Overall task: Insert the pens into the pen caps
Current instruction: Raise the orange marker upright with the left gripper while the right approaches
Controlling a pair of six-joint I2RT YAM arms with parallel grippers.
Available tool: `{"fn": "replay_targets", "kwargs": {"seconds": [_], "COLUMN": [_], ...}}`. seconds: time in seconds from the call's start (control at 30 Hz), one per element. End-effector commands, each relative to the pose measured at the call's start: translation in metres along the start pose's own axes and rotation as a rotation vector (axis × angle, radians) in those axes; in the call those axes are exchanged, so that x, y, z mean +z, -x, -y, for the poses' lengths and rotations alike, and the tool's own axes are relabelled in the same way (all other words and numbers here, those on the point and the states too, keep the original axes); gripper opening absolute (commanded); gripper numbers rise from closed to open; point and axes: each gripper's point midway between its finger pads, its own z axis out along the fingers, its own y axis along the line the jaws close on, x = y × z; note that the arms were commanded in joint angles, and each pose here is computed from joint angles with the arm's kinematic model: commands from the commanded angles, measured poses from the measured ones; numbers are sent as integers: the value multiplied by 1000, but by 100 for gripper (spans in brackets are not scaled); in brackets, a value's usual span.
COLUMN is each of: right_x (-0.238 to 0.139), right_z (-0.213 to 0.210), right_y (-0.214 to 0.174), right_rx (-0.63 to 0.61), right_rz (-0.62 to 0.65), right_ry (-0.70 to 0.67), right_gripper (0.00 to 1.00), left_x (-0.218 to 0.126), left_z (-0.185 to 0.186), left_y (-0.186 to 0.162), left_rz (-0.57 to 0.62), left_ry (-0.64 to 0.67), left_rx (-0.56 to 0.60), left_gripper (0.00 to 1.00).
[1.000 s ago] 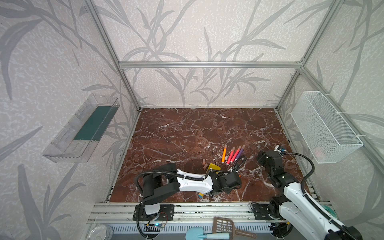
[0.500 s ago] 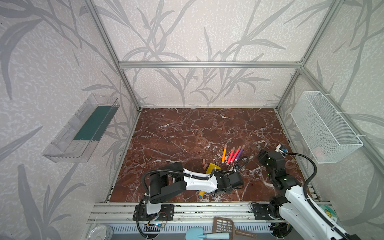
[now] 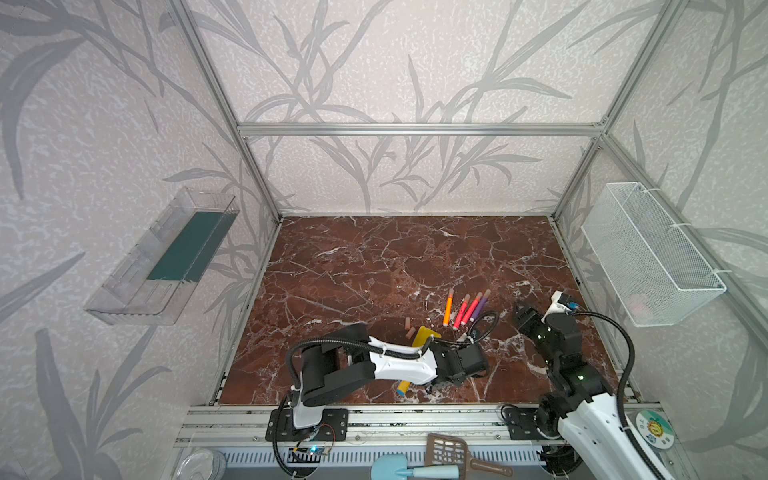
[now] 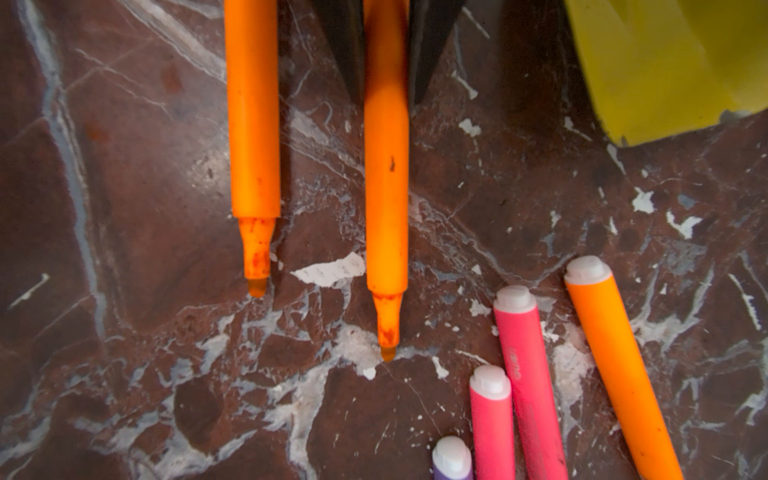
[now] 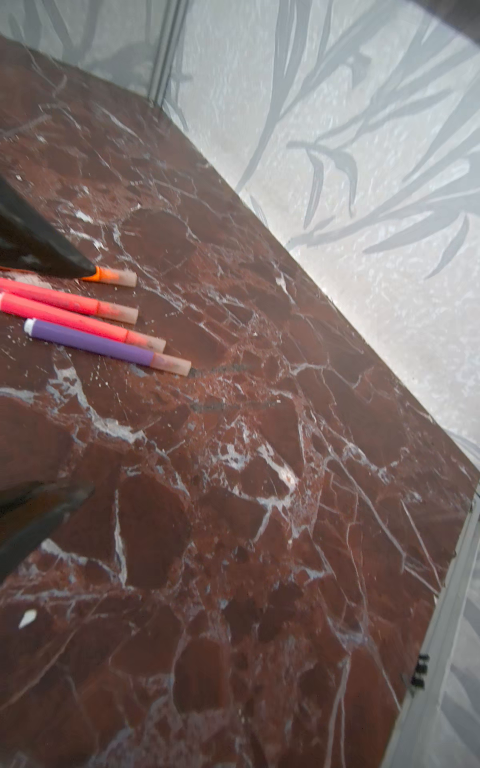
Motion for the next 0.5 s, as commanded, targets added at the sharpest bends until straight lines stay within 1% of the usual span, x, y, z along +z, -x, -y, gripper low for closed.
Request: {"fn": "replay_targets", "kwargs": {"seconds": [0.0, 0.07, 0.23, 0.4, 0.47], "right_x": [-3, -6, -14, -25, -31], "right_z": [-15, -27, -63, -96, -109], "right_y": [-19, -26, -42, -59, -65], "right_rx": [41, 61, 90, 37, 16], "right_rz": [-78, -117, -176, -187, -188], "right_ry": [120, 189, 370, 461, 493], "right_gripper": [74, 74, 75, 76, 76], "left_x": [-7, -16, -48, -78, -86], "left_z": [-12, -20, -32, -40, -43], "left_y": [6, 12, 29, 43, 45], "left_rz": [19, 50, 167, 327, 356], "left_ry": [-34, -37, -69, -143, -156], "left_rx": [-56, -80, -132, -195, -207], "left_gripper": [9, 7, 6, 4, 4]}}
